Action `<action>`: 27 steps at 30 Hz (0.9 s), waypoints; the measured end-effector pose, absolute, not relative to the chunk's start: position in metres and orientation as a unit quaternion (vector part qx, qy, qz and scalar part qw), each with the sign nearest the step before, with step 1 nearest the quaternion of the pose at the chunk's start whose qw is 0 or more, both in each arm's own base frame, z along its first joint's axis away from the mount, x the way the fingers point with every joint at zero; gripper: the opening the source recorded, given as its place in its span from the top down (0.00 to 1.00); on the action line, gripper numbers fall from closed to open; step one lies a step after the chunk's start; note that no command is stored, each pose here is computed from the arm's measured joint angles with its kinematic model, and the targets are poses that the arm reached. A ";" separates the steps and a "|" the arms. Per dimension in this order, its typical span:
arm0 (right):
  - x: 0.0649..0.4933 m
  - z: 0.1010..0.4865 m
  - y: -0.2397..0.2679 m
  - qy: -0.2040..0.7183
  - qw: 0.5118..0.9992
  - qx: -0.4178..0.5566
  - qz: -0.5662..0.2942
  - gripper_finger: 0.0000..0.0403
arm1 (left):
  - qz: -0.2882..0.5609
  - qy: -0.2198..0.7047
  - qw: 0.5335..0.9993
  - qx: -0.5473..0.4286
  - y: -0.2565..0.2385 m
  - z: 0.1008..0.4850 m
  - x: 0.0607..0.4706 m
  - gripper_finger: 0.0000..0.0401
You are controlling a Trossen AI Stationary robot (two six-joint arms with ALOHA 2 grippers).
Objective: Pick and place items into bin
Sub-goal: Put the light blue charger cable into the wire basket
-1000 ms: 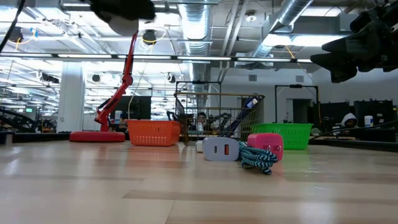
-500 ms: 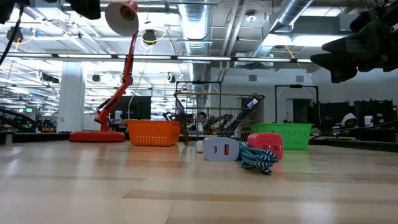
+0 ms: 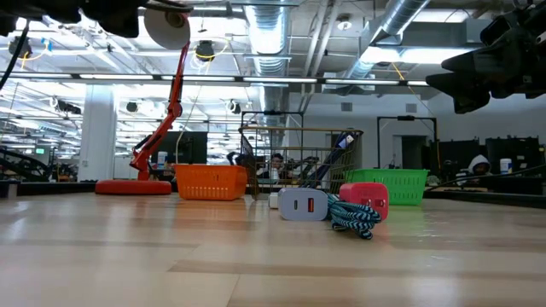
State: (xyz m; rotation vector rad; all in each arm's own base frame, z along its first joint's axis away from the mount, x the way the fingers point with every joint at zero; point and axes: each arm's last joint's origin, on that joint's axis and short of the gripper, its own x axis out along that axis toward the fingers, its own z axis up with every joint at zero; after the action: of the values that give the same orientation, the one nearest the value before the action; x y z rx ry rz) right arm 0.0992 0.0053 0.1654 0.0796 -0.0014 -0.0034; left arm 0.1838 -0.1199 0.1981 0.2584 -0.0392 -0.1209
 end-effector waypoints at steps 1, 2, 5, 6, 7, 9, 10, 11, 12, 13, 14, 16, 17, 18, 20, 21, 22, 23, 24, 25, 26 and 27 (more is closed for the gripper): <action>0.099 0.165 0.005 -0.001 0.999 0.040 -0.002 0.51 | -0.061 -0.017 0.989 0.136 -0.120 0.197 0.184 0.68; 0.099 0.165 0.005 -0.001 0.999 0.040 -0.002 0.51 | -0.061 -0.013 0.988 0.143 -0.120 0.196 0.184 0.68; 0.099 0.165 0.005 -0.001 0.999 0.033 -0.002 0.51 | -0.062 -0.009 0.986 0.158 -0.120 0.195 0.184 0.68; 0.099 0.165 0.005 -0.001 1.000 0.018 -0.003 0.51 | -0.062 -0.009 0.985 0.161 -0.120 0.195 0.184 0.68; 0.099 0.165 0.005 -0.001 1.000 0.000 -0.007 0.51 | -0.062 -0.009 0.984 0.165 -0.120 0.195 0.184 0.68; 0.099 0.165 0.004 -0.001 0.999 -0.031 -0.008 0.51 | -0.062 -0.008 0.982 0.178 -0.120 0.195 0.184 0.68; 0.099 0.165 0.004 -0.001 0.999 -0.043 -0.008 0.51 | -0.064 -0.009 0.981 0.183 -0.120 0.195 0.184 0.68; 0.099 0.165 0.004 -0.001 0.999 -0.052 -0.008 0.51 | -0.069 -0.010 0.980 0.188 -0.120 0.195 0.184 0.68; 0.099 0.165 0.004 -0.001 0.998 -0.055 -0.008 0.51 | -0.073 -0.012 0.978 0.194 -0.120 0.195 0.184 0.68; 0.099 0.165 0.004 -0.001 0.998 -0.055 -0.008 0.51 | -0.080 -0.014 0.976 0.201 -0.120 0.195 0.184 0.68; 0.099 0.165 0.004 -0.001 0.999 -0.052 -0.008 0.51 | -0.088 -0.018 0.974 0.210 -0.120 0.195 0.184 0.68; 0.099 0.166 0.005 -0.005 0.999 -0.038 -0.007 0.51 | -0.105 -0.030 0.968 0.225 -0.121 0.197 0.185 0.68; 0.099 0.166 0.005 -0.005 1.000 -0.023 -0.006 0.51 | -0.112 -0.037 0.966 0.231 -0.121 0.198 0.185 0.68; 0.099 0.166 0.005 -0.005 1.000 0.003 -0.004 0.51 | -0.119 -0.044 0.964 0.235 -0.121 0.199 0.185 0.68; 0.099 0.168 0.005 -0.013 0.998 0.055 -0.001 0.51 | -0.121 -0.052 0.963 0.236 -0.121 0.201 0.186 0.68; 0.099 0.170 0.005 -0.026 0.997 0.074 0.001 0.51 | -0.119 -0.054 0.963 0.235 -0.121 0.202 0.187 0.68; 0.099 0.173 0.005 -0.041 0.995 0.094 0.003 0.51 | -0.116 -0.057 0.964 0.233 -0.120 0.203 0.187 0.68; 0.099 0.176 0.005 -0.056 0.992 0.117 0.006 0.51 | -0.110 -0.060 0.965 0.231 -0.120 0.204 0.188 0.68; 0.098 0.179 0.005 -0.073 0.987 0.141 0.009 0.51 | -0.107 -0.060 0.965 0.231 -0.119 0.205 0.188 0.68; 0.098 0.183 0.005 -0.093 0.982 0.166 0.014 0.51 | -0.104 -0.061 0.965 0.231 -0.119 0.206 0.189 0.68; 0.097 0.188 0.005 -0.115 0.975 0.191 0.020 0.51 | -0.102 -0.061 0.966 0.231 -0.118 0.206 0.190 0.68; 0.095 0.192 0.005 -0.137 0.968 0.211 0.026 0.51 | -0.099 -0.061 0.966 0.231 -0.117 0.207 0.191 0.68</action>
State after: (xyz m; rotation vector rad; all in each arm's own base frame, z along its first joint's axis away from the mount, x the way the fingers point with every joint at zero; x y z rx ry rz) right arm 0.0954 0.0050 0.1919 0.4264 -0.2761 0.0531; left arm 0.1906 -0.1174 0.2070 0.4668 -0.1234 -0.2004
